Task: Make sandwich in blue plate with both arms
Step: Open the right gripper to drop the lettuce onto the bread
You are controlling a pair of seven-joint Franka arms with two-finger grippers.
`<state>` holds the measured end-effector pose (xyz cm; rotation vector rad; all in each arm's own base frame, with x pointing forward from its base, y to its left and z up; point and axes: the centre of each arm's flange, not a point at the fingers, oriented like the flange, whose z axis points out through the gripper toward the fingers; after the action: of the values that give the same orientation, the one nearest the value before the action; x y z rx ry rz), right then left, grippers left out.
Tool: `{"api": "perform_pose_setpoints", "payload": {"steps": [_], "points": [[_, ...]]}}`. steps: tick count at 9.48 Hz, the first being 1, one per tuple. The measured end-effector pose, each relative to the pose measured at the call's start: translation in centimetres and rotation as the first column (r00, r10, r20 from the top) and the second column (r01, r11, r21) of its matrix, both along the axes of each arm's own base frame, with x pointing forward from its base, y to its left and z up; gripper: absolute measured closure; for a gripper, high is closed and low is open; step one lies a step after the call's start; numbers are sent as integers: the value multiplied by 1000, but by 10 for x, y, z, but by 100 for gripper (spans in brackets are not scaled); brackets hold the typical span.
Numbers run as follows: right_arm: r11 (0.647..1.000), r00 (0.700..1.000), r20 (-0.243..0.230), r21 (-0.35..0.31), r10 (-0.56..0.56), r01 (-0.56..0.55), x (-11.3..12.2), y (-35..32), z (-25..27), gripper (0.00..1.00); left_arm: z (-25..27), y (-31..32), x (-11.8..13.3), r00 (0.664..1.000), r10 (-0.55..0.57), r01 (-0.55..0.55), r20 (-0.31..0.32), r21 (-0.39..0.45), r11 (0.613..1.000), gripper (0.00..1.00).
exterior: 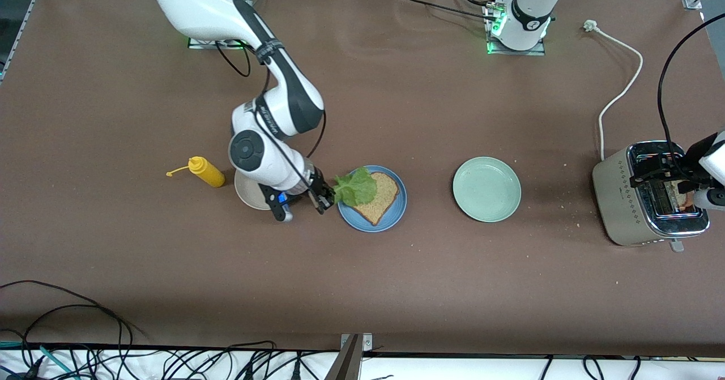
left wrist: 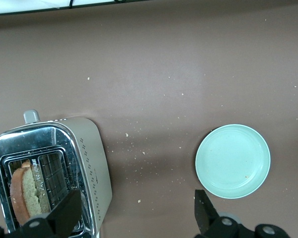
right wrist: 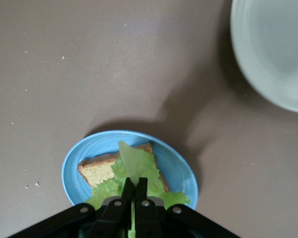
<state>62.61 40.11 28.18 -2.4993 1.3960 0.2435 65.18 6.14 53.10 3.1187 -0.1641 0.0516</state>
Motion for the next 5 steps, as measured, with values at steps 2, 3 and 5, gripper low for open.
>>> {"api": "perform_pose_setpoints", "payload": {"steps": [2, 3, 5], "points": [[999, 999, 7, 23, -40, 40, -6, 16, -21, 96, 0, 0, 0, 1000, 0, 0, 0, 0, 1000, 0], [998, 998, 2, 29, -59, 59, -6, 18, -26, 96, 0, 0, 0, 1000, 0, 0, 0, 0, 1000, 0], [995, 996, 3, 49, -85, 85, -8, 25, -32, 96, 0, 0, 0, 1000, 0, 0, 0, 0, 1000, 0]]}}
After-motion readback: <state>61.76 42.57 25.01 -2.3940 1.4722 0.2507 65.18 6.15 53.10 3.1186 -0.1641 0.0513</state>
